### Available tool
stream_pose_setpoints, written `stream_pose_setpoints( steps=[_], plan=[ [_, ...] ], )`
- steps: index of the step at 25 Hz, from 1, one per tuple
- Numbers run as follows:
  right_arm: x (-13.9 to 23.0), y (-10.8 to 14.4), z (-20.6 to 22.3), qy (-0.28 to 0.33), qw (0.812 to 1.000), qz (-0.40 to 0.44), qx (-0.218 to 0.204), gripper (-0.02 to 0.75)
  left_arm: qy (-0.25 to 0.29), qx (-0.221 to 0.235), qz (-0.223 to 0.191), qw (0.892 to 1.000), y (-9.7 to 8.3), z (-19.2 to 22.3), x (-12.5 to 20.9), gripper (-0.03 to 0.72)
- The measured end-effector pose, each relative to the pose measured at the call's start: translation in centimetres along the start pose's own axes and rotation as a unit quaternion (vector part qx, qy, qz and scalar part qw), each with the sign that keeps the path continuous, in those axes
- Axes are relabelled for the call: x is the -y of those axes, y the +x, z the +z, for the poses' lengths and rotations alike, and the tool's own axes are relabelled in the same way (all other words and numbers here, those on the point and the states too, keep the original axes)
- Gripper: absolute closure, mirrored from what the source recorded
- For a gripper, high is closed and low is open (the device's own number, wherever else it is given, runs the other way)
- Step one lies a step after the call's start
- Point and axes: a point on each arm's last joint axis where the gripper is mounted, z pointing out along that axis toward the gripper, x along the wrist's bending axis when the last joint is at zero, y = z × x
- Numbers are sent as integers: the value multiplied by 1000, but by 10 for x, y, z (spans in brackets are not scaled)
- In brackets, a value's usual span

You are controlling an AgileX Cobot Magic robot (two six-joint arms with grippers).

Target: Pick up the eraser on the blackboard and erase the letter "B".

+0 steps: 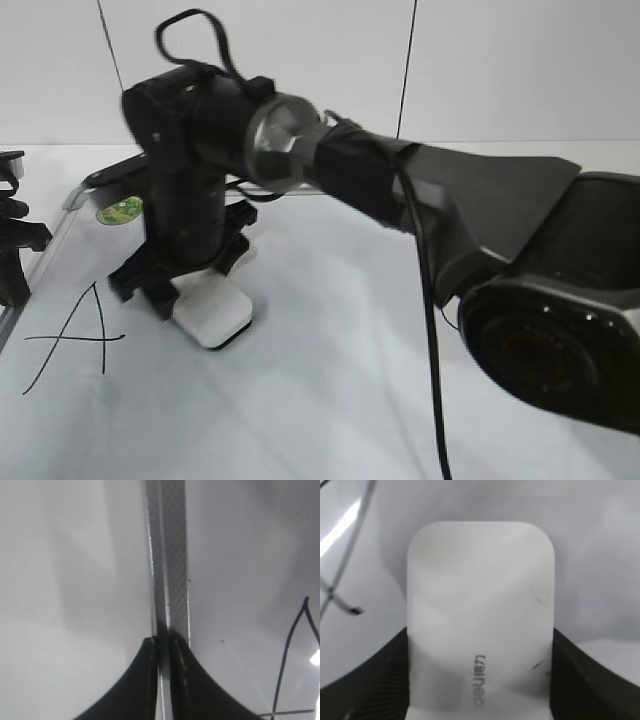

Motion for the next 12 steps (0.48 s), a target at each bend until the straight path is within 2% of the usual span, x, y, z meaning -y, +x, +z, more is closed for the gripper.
stream_pose_setpoints(
  steps=[6, 8, 12],
  plan=[
    [-1, -51, -1, -12, 998, 38, 44, 178, 0, 0, 0, 1000, 0, 0, 0, 669],
    [-1, -59, -1, -12, 998, 43, 51, 178, 0, 0, 0, 1000, 0, 0, 0, 669],
    [-1, -57, -1, -13, 998, 44, 43, 178, 0, 1, 0, 1000, 0, 0, 0, 669]
  ],
)
